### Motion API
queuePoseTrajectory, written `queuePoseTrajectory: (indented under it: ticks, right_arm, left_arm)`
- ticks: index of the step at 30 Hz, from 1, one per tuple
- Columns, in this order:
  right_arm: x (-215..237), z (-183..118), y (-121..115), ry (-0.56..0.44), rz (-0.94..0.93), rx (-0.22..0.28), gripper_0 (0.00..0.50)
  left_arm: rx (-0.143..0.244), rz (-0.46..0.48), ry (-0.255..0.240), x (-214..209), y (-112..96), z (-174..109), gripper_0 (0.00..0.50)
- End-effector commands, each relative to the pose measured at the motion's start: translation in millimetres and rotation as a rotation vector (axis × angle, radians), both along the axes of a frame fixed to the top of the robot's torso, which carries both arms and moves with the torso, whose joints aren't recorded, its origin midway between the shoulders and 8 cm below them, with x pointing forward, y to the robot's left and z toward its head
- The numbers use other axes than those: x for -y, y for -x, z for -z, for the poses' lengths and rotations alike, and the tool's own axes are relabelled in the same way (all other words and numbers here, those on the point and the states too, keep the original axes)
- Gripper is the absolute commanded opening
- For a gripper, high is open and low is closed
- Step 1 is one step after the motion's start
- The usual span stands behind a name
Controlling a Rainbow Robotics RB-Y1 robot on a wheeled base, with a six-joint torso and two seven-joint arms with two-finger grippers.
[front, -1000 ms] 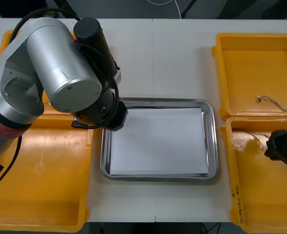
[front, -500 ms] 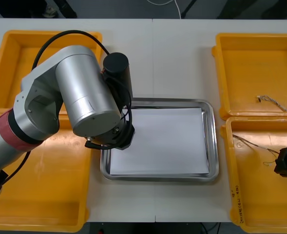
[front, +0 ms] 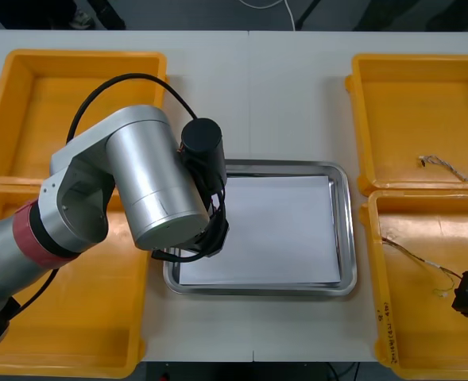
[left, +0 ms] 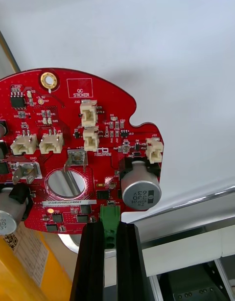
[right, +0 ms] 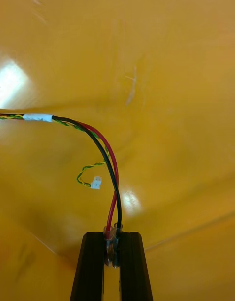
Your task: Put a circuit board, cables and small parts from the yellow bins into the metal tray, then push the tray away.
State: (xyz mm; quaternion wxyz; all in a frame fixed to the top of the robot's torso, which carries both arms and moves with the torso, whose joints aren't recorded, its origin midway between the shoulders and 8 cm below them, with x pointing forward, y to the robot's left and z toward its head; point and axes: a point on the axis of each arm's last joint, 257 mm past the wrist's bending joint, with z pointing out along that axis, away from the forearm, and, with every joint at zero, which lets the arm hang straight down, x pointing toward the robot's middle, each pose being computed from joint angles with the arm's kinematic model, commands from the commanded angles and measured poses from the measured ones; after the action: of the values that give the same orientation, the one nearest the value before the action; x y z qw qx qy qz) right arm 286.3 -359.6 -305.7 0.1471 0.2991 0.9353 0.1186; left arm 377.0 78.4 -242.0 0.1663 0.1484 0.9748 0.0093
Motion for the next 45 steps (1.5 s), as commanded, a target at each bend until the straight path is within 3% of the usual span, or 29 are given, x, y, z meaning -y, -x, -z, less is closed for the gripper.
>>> queuePoseTrajectory:
  ticks: [1,18,20,21,22,23,24,26,37,45]
  right_arm:
    - [19,0,15,0.069,-0.024,-0.004,0.000]
    - [33,2,18,0.120,-0.033,0.001,0.012]
    - [33,1,16,0.120,-0.033,0.006,0.118]
    - [33,1,16,0.124,-0.035,0.006,0.118]
    - [33,1,16,0.123,-0.032,0.006,0.280]
    - [33,1,16,0.123,-0.032,0.006,0.324]
    - [34,0,16,0.126,-0.033,0.007,0.405]
    - [34,1,16,0.126,-0.032,0.007,0.493]
    - [36,-12,2,0.140,-0.049,0.034,0.500]
    - [46,-64,-38,0.225,-0.127,0.089,0.500]
  left_arm:
    - [-0.004,-0.037,0.092,22,15,8,0.000]
    - [-0.011,-0.019,0.102,35,35,43,0.000]
    - [-0.014,-0.018,0.099,34,37,46,0.000]
    - [-0.017,-0.021,0.096,33,38,48,0.000]
    - [-0.019,-0.025,0.095,32,39,50,0.000]
    - [-0.020,-0.026,0.098,33,40,51,0.000]
    - [-0.020,-0.025,0.098,32,40,52,0.000]
    - [-0.021,-0.026,0.098,32,42,55,0.000]
    - [-0.020,-0.034,0.097,31,45,63,0.000]
    - [-0.015,-0.039,0.084,26,45,67,0.000]
